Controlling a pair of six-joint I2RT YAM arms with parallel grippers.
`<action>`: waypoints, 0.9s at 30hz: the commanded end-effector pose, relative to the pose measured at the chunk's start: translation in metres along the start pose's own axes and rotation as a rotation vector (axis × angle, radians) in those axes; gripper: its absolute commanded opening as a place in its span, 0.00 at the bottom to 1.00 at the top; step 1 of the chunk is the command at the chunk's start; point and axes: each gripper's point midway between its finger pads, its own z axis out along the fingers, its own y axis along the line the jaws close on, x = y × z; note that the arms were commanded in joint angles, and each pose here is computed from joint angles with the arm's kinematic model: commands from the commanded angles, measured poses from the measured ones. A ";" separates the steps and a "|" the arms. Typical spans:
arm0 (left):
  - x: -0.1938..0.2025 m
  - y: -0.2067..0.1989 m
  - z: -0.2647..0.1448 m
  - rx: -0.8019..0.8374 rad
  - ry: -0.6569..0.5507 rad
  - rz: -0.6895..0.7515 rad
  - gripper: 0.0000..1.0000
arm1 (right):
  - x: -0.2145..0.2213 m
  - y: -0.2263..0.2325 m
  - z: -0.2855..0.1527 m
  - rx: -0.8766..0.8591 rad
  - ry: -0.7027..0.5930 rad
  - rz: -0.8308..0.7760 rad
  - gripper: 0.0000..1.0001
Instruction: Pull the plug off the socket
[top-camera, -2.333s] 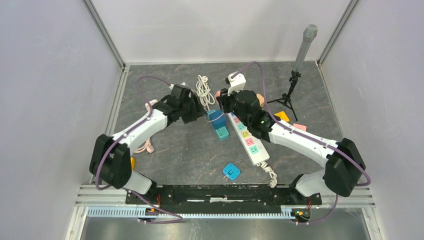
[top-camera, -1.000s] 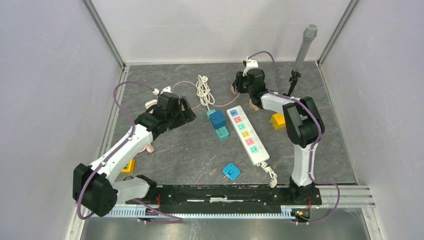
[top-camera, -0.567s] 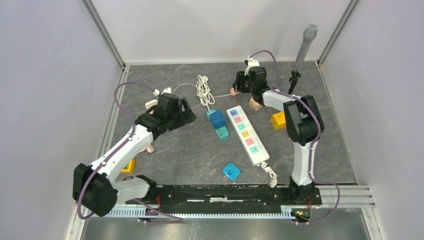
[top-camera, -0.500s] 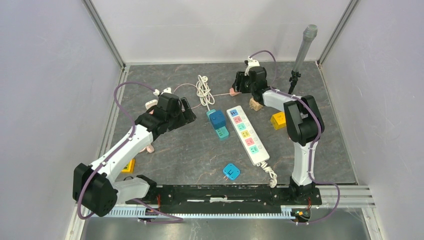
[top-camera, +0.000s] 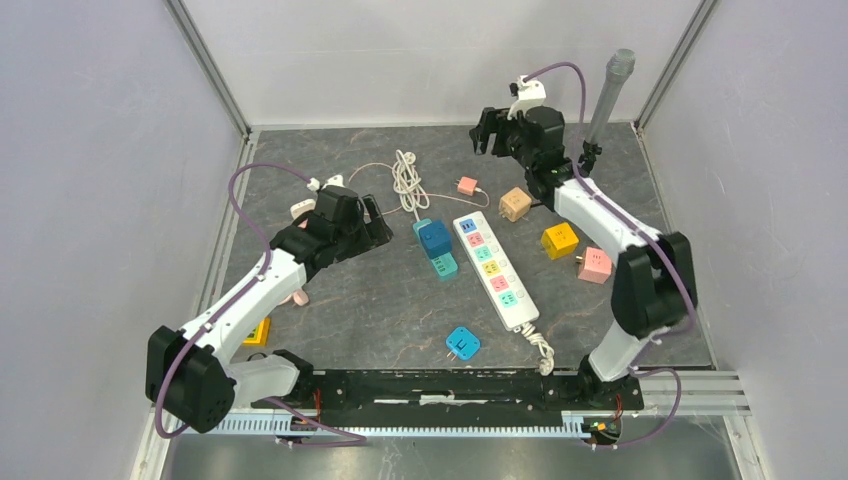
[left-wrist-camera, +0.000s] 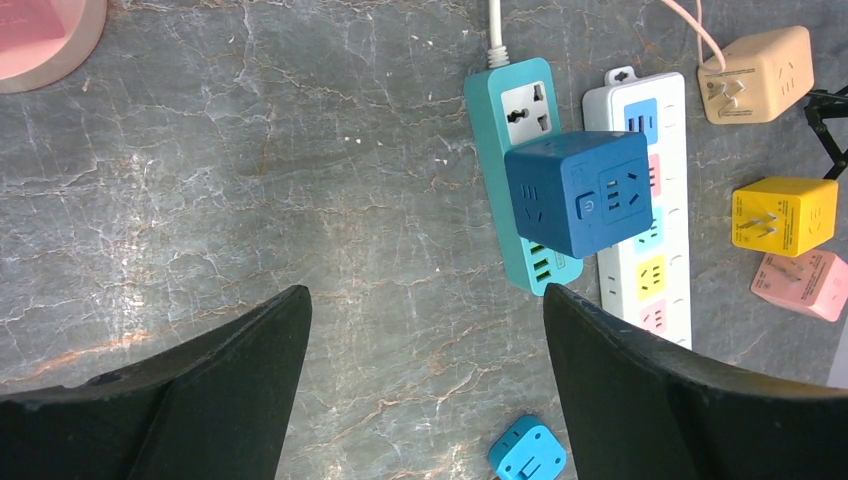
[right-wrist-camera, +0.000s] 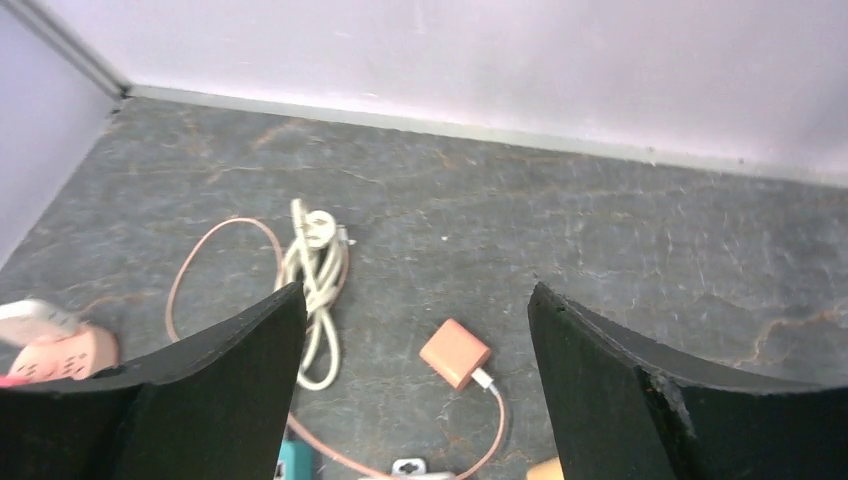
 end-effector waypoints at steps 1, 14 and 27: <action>-0.005 0.000 0.003 -0.001 -0.019 0.021 0.93 | -0.015 0.043 -0.044 -0.115 -0.062 -0.104 0.88; -0.005 0.020 0.001 -0.069 -0.068 -0.018 1.00 | 0.129 0.103 -0.121 -0.206 0.170 -0.194 0.98; 0.002 0.019 0.008 -0.057 -0.053 -0.036 1.00 | 0.179 0.133 -0.085 -0.147 0.299 -0.298 0.97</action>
